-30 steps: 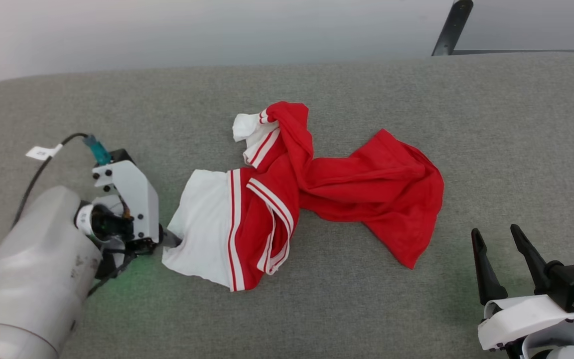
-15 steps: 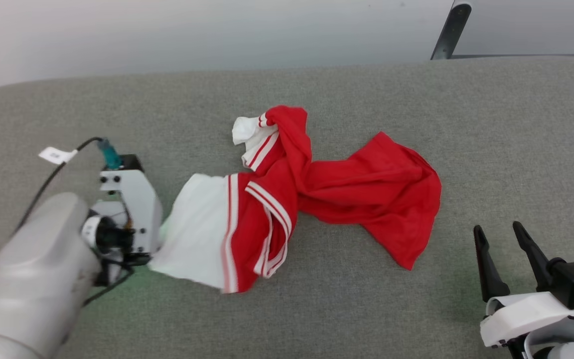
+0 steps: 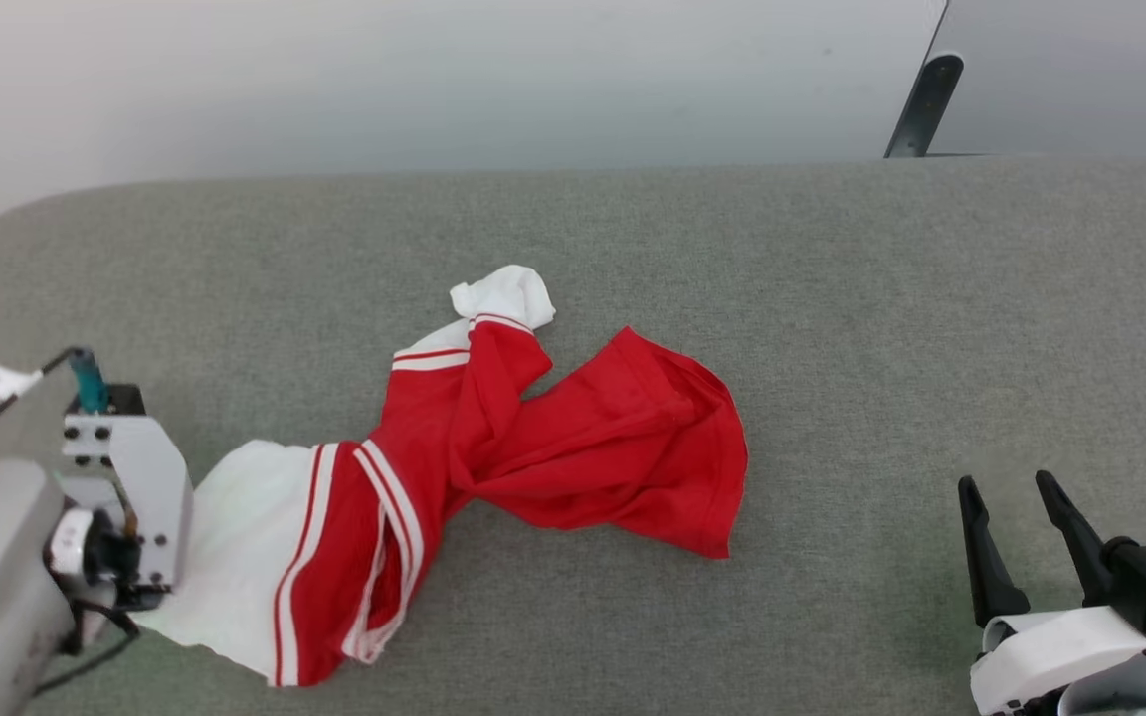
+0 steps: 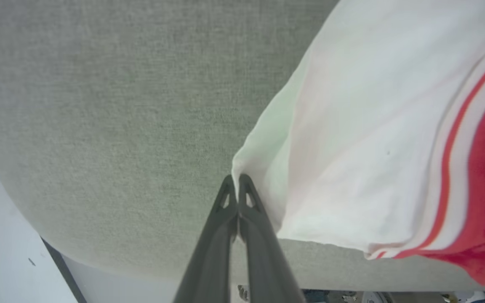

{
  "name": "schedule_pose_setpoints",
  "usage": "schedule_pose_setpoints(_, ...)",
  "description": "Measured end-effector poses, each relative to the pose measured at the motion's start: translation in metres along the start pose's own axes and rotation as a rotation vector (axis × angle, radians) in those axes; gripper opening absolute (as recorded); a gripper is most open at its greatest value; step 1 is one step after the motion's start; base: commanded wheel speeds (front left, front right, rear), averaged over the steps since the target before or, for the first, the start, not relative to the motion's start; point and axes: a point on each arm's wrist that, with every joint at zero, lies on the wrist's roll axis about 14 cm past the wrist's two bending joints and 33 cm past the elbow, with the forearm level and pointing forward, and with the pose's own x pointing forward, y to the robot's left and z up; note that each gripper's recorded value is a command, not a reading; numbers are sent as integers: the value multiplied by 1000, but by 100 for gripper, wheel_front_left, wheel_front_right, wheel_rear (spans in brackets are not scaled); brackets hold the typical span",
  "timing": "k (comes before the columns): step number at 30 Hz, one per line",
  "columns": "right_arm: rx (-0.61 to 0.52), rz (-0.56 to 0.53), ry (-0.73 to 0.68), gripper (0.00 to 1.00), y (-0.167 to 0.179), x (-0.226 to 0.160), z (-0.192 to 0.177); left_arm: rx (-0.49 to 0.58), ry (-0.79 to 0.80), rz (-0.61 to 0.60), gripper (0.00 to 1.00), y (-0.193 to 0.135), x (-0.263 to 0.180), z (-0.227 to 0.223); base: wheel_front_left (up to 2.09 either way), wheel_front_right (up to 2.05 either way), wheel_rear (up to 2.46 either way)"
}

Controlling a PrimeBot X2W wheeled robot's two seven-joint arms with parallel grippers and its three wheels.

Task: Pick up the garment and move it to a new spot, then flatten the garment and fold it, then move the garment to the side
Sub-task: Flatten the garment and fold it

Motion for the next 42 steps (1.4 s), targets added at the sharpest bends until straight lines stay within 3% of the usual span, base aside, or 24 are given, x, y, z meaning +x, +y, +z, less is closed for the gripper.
schedule_pose_setpoints(1, 0, 3, 5, 100, 1, -1, -1, -18, -11, -14, 29, -3, 0, -2, 0, 0, 0)
schedule_pose_setpoints(2, 1, 7, 6, 100, 2, -1, -1, -33, -39, -32, 100, -9, 0, 0, 0, 0, 0)
schedule_pose_setpoints(12, -7, 51, -14, 100, 13, -14, 9, -80, -291, -109, 100, -24, -41, 19, 0, 0, 0)
schedule_pose_setpoints(22, 0, 139, -64, 100, 37, -17, 29, -69, -902, -265, 100, -46, -124, 50, 0, 0, 0)
schedule_pose_setpoints(26, -16, 219, -48, 100, 60, -8, 30, -95, -1102, -256, 100, -33, -143, 46, 0, 0, 0)
schedule_pose_setpoints(33, -42, 370, -14, 100, 103, 17, 42, -193, -1275, -201, 100, -7, -151, 29, 0, 0, 0)
schedule_pose_setpoints(37, -71, 469, 98, 100, 131, 28, 33, -275, -1315, -162, 100, 11, -150, 15, 0, 0, 0)
schedule_pose_setpoints(42, -186, 548, 306, 100, 149, 42, 10, -321, -1303, -137, 100, 22, -141, -6, 0, 0, 0)
